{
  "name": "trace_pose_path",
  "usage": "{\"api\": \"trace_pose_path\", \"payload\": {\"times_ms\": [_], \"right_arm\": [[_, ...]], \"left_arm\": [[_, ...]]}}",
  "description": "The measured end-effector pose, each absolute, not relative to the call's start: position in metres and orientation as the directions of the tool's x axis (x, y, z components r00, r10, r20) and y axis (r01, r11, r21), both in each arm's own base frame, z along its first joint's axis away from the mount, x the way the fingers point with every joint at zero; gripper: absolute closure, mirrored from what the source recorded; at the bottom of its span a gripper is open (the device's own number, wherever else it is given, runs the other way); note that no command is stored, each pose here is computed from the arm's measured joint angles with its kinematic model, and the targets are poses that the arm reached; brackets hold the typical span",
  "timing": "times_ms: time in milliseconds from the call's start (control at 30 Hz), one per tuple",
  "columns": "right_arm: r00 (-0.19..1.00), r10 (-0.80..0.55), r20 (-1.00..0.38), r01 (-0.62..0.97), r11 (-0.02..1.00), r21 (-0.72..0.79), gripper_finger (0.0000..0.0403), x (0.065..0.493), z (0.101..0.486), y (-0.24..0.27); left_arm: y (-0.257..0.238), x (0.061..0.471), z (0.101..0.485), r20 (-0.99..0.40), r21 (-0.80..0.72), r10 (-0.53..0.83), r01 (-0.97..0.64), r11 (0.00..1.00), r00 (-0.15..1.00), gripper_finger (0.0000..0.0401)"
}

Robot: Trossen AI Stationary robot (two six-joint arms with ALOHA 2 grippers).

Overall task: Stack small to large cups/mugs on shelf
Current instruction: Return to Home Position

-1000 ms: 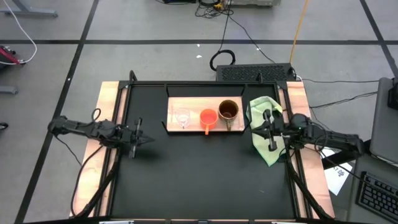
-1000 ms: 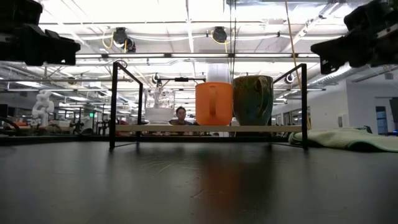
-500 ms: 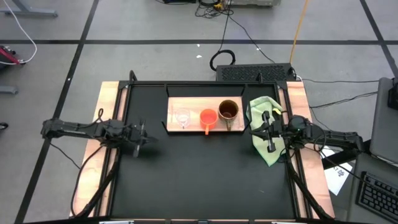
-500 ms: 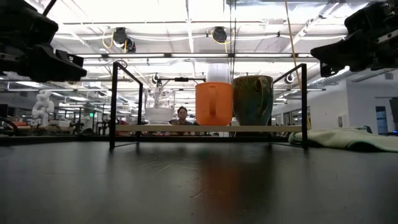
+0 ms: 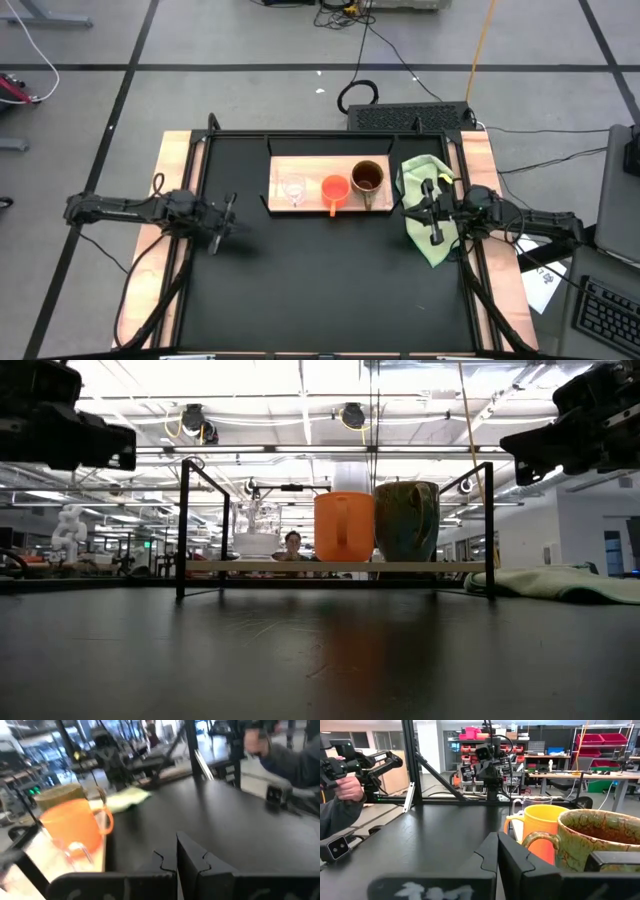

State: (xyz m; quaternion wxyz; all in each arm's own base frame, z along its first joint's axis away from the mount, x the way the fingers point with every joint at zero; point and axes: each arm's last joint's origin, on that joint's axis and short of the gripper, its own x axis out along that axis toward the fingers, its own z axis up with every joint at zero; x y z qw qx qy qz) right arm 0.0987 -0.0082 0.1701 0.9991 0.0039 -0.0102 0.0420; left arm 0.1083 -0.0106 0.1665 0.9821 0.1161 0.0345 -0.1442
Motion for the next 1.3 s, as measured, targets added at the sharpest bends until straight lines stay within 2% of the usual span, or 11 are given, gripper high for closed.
{"api": "trace_pose_path", "payload": {"times_ms": [233,467,800,1067,1300], "right_arm": [[0.996,0.085,0.028,-0.085,0.996,0.008,0.0403,0.099,0.171,-0.008],[0.995,0.086,0.051,-0.086,0.996,0.002,0.0403,0.099,0.173,-0.008],[0.995,0.086,0.050,-0.088,0.996,0.028,0.0403,0.099,0.173,-0.008],[0.995,0.086,0.050,-0.088,0.996,0.028,0.0403,0.099,0.173,-0.008],[0.995,0.087,0.050,-0.088,0.996,0.029,0.0403,0.099,0.173,-0.008]], "left_arm": [[-0.010,0.109,0.173,-0.036,0.217,-0.244,0.246,0.945,0.969,0.0401],[-0.009,0.109,0.182,0.050,0.094,-0.229,0.224,0.970,0.972,0.0401],[-0.009,0.109,0.181,0.047,0.075,-0.229,0.225,0.971,0.972,0.0400],[-0.009,0.109,0.181,0.046,0.050,-0.229,0.227,0.973,0.972,0.0382],[-0.009,0.109,0.181,0.046,0.085,-0.229,0.225,0.971,0.972,0.0396]]}}
